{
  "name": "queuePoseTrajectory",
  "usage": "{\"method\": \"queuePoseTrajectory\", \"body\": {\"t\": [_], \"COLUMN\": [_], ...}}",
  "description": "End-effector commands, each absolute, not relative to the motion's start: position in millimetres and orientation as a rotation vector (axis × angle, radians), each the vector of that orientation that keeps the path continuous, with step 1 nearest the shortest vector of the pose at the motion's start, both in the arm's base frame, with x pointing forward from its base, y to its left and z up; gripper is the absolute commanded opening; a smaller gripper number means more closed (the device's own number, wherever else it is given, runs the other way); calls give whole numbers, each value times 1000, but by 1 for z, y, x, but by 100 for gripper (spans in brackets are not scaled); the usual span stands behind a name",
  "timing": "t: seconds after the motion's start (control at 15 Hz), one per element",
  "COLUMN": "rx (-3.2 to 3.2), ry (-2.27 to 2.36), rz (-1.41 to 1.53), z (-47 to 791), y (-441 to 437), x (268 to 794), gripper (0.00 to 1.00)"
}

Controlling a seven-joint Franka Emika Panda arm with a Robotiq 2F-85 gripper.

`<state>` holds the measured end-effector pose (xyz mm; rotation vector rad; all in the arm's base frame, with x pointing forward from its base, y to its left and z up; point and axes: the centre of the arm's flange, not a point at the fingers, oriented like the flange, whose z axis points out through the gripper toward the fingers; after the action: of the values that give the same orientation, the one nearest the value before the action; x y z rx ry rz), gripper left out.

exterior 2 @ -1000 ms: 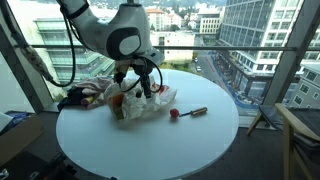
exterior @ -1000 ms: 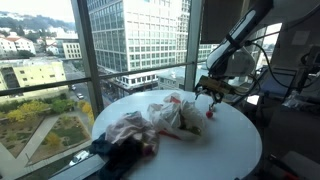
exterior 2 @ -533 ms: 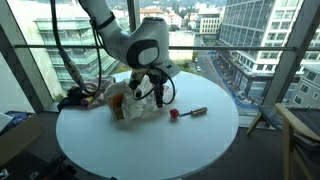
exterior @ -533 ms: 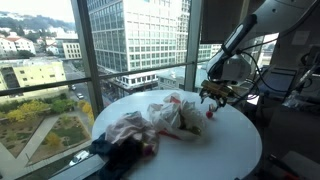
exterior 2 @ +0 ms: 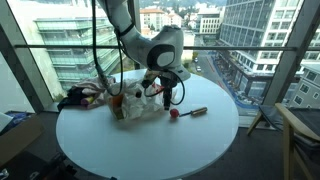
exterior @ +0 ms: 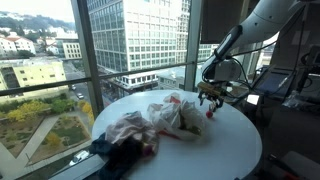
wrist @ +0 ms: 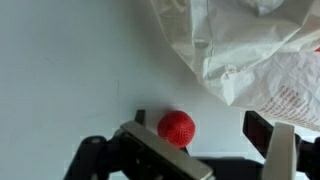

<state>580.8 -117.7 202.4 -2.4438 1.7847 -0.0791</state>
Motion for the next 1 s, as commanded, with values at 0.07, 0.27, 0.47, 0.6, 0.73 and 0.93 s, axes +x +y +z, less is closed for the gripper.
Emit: {"method": "queuePoseTrajectory", "body": {"t": [0.07, 0.27, 0.47, 0.6, 0.73, 0.93], "rx": [-2368, -2348, -2336, -2330, -2316, -2298], "ry": [1879, 1930, 1967, 2000, 2032, 2075], "rz": [-12, 38, 83, 88, 87, 95], "z": [184, 175, 165, 162, 162, 162], "y": [-137, -138, -131, -127, -123, -118], "x": [617, 623, 621, 619, 617, 616], "gripper": [100, 100, 100, 100, 100, 100]}}
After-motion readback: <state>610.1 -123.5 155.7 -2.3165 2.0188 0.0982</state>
